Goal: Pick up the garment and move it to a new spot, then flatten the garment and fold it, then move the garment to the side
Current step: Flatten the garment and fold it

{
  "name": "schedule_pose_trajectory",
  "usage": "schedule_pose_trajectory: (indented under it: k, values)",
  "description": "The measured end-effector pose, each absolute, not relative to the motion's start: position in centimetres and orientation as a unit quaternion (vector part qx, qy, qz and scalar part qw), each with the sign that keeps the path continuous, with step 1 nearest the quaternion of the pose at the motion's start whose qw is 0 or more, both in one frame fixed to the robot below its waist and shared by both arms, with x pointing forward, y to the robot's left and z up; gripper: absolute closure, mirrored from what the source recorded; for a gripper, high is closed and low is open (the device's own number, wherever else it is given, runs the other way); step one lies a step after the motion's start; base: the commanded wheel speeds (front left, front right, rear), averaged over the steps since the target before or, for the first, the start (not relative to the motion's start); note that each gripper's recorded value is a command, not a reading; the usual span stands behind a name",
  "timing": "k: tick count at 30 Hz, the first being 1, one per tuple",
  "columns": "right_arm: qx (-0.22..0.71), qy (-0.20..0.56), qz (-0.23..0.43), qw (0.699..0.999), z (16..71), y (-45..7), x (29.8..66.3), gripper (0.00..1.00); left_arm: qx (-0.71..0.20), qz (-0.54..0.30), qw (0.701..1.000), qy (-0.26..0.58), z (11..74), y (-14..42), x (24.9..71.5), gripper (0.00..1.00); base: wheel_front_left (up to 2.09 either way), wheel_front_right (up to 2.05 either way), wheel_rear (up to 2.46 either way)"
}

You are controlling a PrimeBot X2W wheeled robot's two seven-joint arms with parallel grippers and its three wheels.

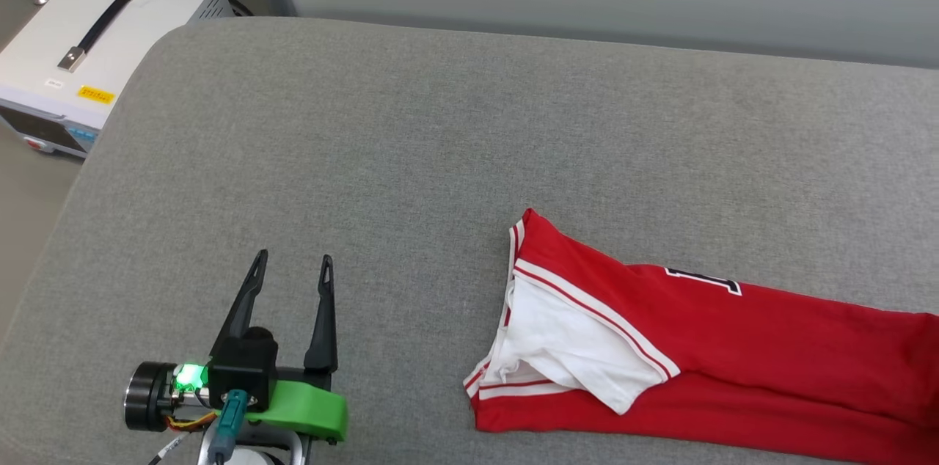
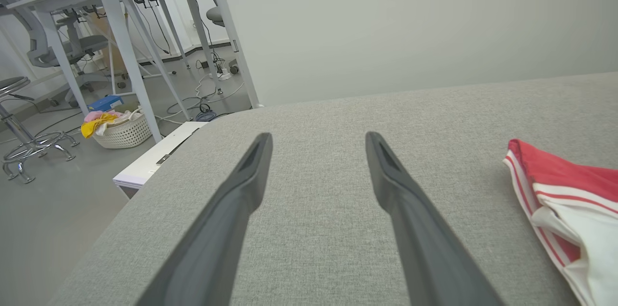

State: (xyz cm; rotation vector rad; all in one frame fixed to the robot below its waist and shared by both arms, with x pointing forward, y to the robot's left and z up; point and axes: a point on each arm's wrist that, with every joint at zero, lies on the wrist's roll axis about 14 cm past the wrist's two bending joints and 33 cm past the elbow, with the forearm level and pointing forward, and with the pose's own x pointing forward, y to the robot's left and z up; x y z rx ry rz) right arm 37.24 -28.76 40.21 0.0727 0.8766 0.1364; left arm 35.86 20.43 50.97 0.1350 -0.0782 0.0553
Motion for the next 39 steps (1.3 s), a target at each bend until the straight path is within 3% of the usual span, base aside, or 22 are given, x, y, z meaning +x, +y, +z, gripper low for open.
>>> schedule_pose_trajectory:
  k: [8, 25, 33, 39]
  values:
    - [0.083, 0.379, 0.166, 0.907, 44.0, -21.9, 37.2, 1.00, 0.063, 0.020, 0.997, -0.038, 50.8, 20.0, 35.9, 0.00, 0.00, 0.00, 0.00]
    - [0.020, 0.349, 0.415, 0.840, 45.7, -3.1, 38.2, 1.00, 0.061, 0.027, 0.998, -0.008, 49.0, 20.1, 35.9, 0.00, 0.00, 0.00, 0.00]
    - [-0.021, 0.331, 0.464, 0.821, 44.7, 2.2, 39.3, 1.00, 0.060, 0.031, 0.998, -0.002, 48.5, 20.1, 36.7, 0.00, 0.00, 0.00, 0.00]
    - [-0.065, 0.364, 0.471, 0.801, 41.1, 3.3, 39.0, 1.00, 0.058, 0.032, 0.998, 0.000, 48.3, 20.1, 37.0, 0.00, 0.00, 0.00, 0.00]
